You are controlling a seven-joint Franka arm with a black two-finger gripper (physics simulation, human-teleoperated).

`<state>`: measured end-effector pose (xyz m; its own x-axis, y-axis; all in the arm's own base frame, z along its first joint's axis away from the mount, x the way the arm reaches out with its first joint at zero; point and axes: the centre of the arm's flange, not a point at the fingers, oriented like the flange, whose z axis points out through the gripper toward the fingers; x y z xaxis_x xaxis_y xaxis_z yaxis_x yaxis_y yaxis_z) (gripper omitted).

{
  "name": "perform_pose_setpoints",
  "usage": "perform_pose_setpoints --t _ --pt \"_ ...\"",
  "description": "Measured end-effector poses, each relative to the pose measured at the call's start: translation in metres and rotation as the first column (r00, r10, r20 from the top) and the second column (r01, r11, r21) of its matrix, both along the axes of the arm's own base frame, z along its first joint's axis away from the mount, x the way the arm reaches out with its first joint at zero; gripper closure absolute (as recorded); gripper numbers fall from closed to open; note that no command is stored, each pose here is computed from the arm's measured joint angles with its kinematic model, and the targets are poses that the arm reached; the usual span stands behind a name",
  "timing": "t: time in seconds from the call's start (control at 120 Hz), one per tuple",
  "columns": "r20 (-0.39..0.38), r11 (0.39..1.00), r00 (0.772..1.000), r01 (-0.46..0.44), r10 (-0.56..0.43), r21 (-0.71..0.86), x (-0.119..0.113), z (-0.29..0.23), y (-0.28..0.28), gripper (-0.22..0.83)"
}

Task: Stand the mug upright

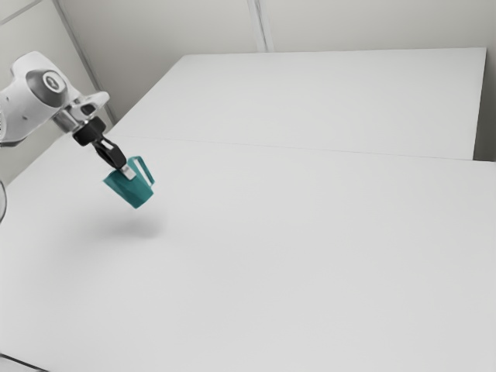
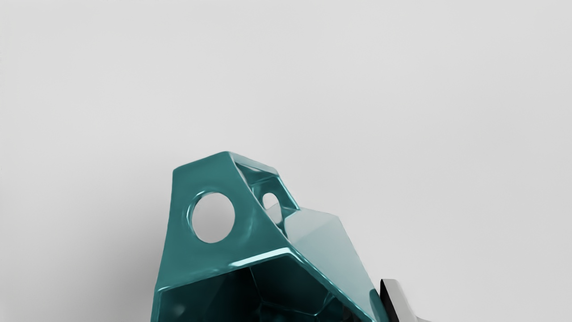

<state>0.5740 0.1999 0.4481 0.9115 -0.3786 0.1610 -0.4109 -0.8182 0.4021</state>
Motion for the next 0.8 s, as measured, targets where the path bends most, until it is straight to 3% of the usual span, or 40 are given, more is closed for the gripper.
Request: perform_pose_setpoints --t 0.192,0.45,0.8 --pt "0.014 0.982 1.0 -0.009 0.006 0.188 -0.007 -0.009 -0.056 0.79" --pt "0.073 0.933 0.993 -0.11 0.09 0.343 -0.034 -0.034 -0.084 0.79" --pt "0.104 0.891 0.978 -0.209 0.183 0.402 -0.014 -0.068 -0.108 0.79"
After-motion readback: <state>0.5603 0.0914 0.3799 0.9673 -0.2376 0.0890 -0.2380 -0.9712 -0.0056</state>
